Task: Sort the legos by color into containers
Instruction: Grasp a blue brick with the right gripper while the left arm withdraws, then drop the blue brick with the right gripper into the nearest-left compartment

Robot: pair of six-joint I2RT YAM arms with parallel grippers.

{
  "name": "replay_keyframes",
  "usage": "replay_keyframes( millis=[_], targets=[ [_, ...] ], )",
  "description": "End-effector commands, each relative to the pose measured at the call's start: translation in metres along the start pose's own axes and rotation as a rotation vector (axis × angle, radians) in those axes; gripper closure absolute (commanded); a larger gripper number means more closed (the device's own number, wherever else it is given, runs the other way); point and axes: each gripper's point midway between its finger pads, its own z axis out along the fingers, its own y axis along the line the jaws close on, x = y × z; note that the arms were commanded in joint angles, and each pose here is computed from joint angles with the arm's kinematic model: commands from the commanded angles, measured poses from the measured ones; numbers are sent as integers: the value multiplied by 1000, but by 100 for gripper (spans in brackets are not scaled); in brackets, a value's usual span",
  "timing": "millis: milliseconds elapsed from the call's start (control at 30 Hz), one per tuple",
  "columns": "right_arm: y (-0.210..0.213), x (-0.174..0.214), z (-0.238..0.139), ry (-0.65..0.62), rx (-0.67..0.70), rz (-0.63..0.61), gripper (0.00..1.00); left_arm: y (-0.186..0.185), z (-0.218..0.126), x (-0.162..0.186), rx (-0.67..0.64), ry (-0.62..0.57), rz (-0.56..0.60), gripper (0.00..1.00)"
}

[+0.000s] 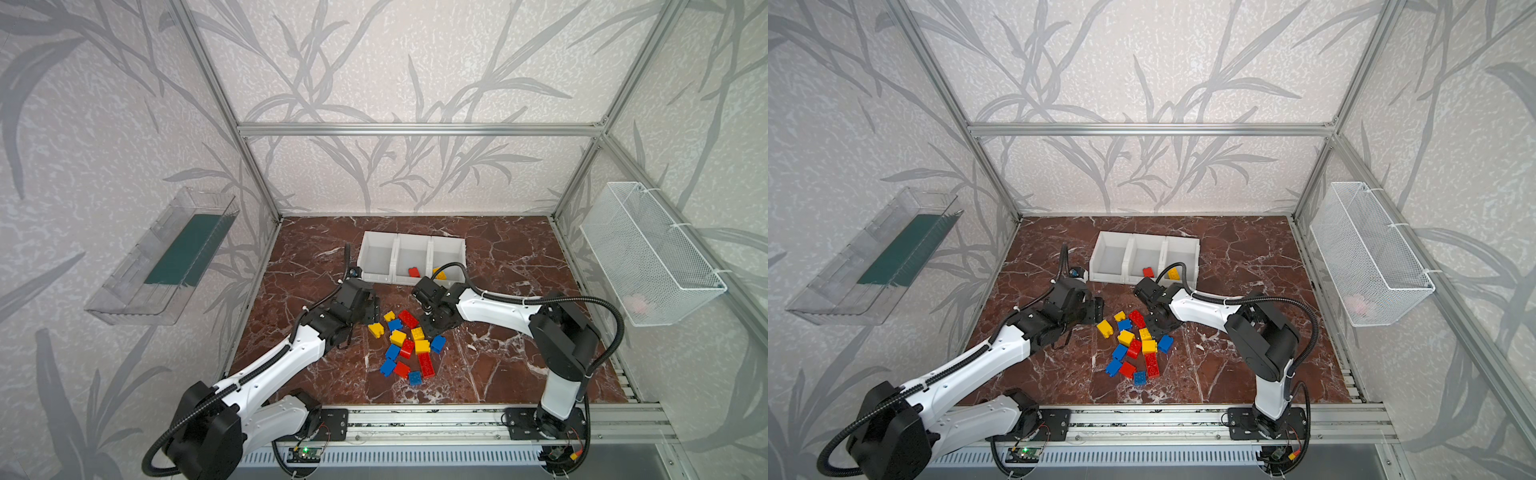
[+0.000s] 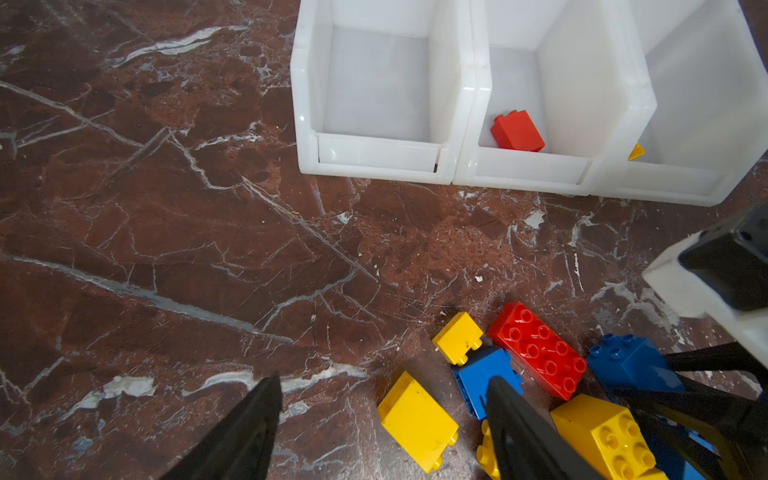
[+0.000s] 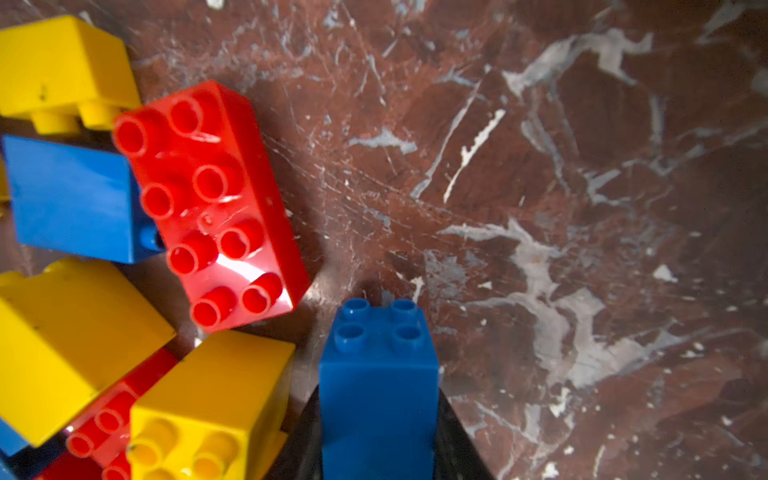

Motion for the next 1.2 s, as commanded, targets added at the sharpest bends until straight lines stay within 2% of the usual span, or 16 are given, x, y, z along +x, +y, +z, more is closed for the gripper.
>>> replay_keyframes(
  millis=[0, 167, 267, 433, 567, 800, 1000, 1167],
  targets=[
    [6, -36, -37, -101, -9, -50, 77, 13, -7, 0, -43, -31, -39, 19],
    [16, -106, -71, -229, -11, -131, 77, 28, -17, 2, -76, -77, -76, 15],
    [26, -151, -79, -309, -14, -165, 77, 33, -24, 4, -79, -92, -98, 15],
    [36, -218, -77, -422, 12, -175, 77, 40, -32, 11, -75, -108, -129, 14],
    [39, -255, -62, -440, 35, -167, 77, 45, -39, 11, -81, -134, -140, 13],
    [33, -277, -28, -440, 73, -124, 74, 40, -39, 15, -43, -124, -161, 13],
    [32, -275, -23, -441, 69, -95, 47, 36, -36, 20, -22, -105, -167, 13],
    [33, -280, -50, -484, 57, -97, 39, 35, -33, 22, -14, -96, -171, 13]
  ],
)
